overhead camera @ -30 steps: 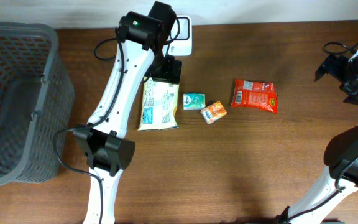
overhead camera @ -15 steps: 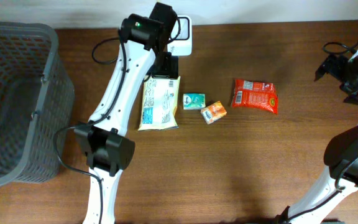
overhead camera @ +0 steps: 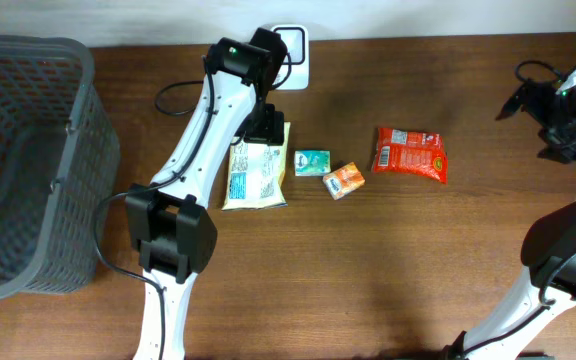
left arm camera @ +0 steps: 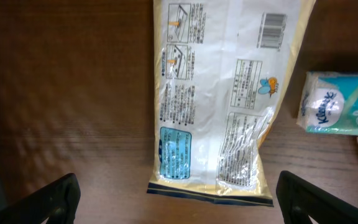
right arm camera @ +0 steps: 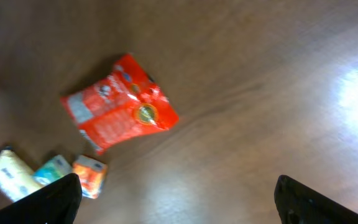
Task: Scan the item barcode
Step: 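Reach the right gripper forward to the red snack bag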
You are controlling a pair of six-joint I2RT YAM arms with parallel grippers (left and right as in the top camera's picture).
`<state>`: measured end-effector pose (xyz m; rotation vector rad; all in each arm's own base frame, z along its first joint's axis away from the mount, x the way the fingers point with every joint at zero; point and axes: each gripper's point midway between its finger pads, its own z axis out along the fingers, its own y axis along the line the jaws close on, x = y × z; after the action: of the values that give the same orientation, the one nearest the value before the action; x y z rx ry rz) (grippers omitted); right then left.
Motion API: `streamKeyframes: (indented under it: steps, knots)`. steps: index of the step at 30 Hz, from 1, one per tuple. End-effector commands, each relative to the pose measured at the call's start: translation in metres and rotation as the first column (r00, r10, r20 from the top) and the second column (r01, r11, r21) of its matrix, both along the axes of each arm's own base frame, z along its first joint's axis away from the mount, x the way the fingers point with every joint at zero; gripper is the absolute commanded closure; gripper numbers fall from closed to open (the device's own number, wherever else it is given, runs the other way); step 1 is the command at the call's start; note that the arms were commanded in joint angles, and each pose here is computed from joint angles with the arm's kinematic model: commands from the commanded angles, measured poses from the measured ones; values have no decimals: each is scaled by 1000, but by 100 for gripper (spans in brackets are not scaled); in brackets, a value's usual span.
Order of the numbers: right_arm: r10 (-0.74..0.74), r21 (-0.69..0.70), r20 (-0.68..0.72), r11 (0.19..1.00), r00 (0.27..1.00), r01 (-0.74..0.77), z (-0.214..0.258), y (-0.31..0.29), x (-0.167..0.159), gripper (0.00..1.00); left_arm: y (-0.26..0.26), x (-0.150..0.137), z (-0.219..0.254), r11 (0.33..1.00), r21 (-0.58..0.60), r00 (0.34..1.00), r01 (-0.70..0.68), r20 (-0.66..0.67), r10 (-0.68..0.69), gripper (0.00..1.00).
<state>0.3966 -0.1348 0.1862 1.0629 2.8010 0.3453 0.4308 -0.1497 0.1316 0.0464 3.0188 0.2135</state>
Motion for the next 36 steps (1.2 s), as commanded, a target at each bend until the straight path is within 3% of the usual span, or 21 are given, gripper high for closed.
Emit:
streamKeyframes:
  steps: [1, 2, 4, 5, 7, 8, 11, 15, 19, 22, 24, 25, 26, 30, 36]
  knots:
    - [54, 10, -13, 999, 998, -53, -11, 23, 6, 1, 9, 2, 10, 999, 3, 999, -32, 29, 32, 1]
    - [117, -92, -77, 988, 990, -124, -30, 27, 5, 1, 9, 2, 10, 1000, 2, 999, -31, 30, 31, 1]
    - [155, -159, -125, 972, 980, -174, -49, 31, 6, 1, 8, 4, 10, 1000, -1, 999, -32, 35, 32, 1]
    - [207, -180, -126, 957, 970, -228, -60, 36, 10, 16, 7, 6, 11, 999, -6, 998, -32, 47, 32, 1]
    - [266, -190, -115, 940, 957, -284, -76, 45, 17, 18, 7, 6, 11, 999, -6, 998, -32, 47, 32, 1]
    - [273, -186, -112, 939, 956, -290, -82, 49, 19, 17, 7, 6, 11, 999, -6, 998, -32, 47, 32, 1]
    - [284, -166, -100, 940, 954, -297, -108, 55, 22, 0, 7, 6, 11, 999, -6, 998, -32, 47, 32, 1]
    - [433, -28, 10, 901, 901, -433, -131, 86, 28, 1, 7, 6, 11, 999, -6, 998, -32, 47, 32, 1]
    - [447, 7, 32, 894, 894, -448, -153, 93, 30, 1, 7, 6, 11, 999, -6, 998, -32, 47, 32, 1]
    - [539, 13, 136, 838, 831, -546, -169, 106, 35, 1, 7, 6, 11, 999, -6, 998, -32, 47, 32, 1]
    - [539, 16, 130, 838, 833, -545, -179, 107, 30, 1, 7, 6, 11, 999, -6, 998, -32, 47, 32, 1]
    - [538, 19, 127, 838, 833, -545, -183, 107, 28, 5, 7, 6, 11, 999, -6, 998, -32, 47, 32, 1]
    - [538, 21, 124, 838, 833, -545, -184, 108, 26, 16, 7, 6, 11, 999, -6, 998, -32, 47, 32, 1]
    - [536, 42, 131, 838, 834, -545, -182, 111, 25, 71, 7, 6, 11, 999, -6, 998, -32, 47, 32, 1]
    - [536, -24, 80, 844, 841, -536, -120, 94, 41, 87, 6, 6, 11, 1000, -6, 998, -30, 47, 30, 1]
